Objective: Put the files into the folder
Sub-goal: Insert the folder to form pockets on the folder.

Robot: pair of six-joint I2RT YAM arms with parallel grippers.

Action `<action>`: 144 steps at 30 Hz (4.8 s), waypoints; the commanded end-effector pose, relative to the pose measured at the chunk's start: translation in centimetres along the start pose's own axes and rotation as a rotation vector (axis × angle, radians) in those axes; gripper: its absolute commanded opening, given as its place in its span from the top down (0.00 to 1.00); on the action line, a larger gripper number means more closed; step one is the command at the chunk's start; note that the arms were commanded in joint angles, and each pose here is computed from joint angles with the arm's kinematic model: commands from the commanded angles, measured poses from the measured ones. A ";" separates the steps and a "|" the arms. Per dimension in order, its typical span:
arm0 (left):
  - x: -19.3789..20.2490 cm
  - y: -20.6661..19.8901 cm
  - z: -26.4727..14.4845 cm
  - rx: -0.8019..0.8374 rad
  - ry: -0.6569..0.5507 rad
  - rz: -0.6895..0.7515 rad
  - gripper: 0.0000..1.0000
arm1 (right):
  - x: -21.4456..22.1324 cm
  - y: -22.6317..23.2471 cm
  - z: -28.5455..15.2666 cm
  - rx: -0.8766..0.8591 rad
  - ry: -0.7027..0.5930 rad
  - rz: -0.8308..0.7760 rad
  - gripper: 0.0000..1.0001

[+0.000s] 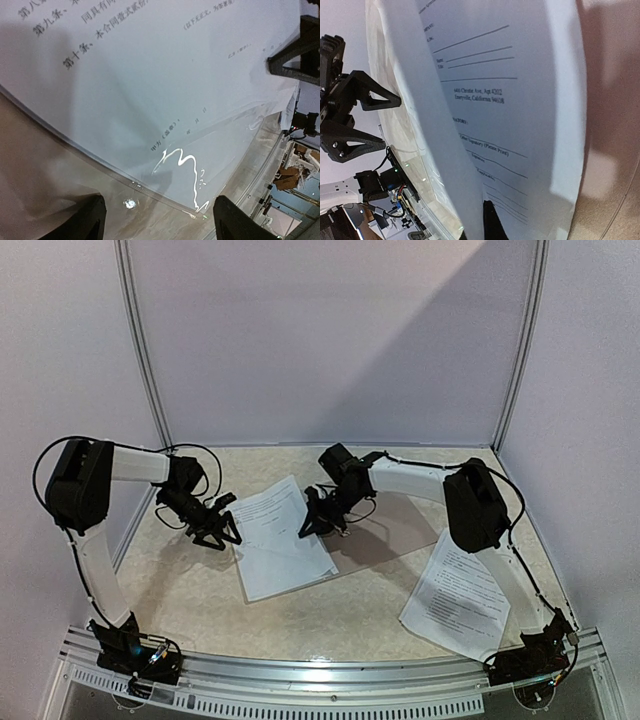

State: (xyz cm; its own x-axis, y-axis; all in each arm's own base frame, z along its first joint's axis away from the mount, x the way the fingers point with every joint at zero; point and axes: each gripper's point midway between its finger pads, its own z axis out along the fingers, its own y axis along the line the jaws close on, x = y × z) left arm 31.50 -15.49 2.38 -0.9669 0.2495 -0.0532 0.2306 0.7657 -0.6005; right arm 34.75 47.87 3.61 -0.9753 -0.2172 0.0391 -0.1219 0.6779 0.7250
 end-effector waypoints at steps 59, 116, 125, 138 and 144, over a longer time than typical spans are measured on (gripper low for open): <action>-3.3 4.2 0.5 -0.188 -0.029 0.050 0.23 | 2.6 1.1 -1.4 0.070 0.087 -0.097 1.00; 6.6 -0.4 3.5 -0.086 0.295 0.127 0.61 | 4.5 -2.1 -2.7 0.138 0.076 0.051 0.98; 5.8 -0.7 4.5 -0.035 0.266 0.103 0.69 | 3.9 -1.6 -2.0 0.073 0.029 0.113 1.00; 5.7 -0.5 4.9 -0.005 0.263 0.082 0.71 | 4.6 -0.6 -1.4 0.017 0.001 0.176 1.00; 5.7 -0.4 4.8 -0.011 0.259 0.083 0.71 | 3.6 -1.0 -2.5 0.056 -0.051 0.161 1.00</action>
State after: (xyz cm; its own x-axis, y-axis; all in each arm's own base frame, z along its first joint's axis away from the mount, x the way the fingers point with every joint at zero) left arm 24.51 -17.73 1.08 -0.8868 0.4448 0.1256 0.2696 0.7184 -0.6412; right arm 30.74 44.49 2.13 -0.9775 -0.0853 0.1930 0.0638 0.7525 0.6555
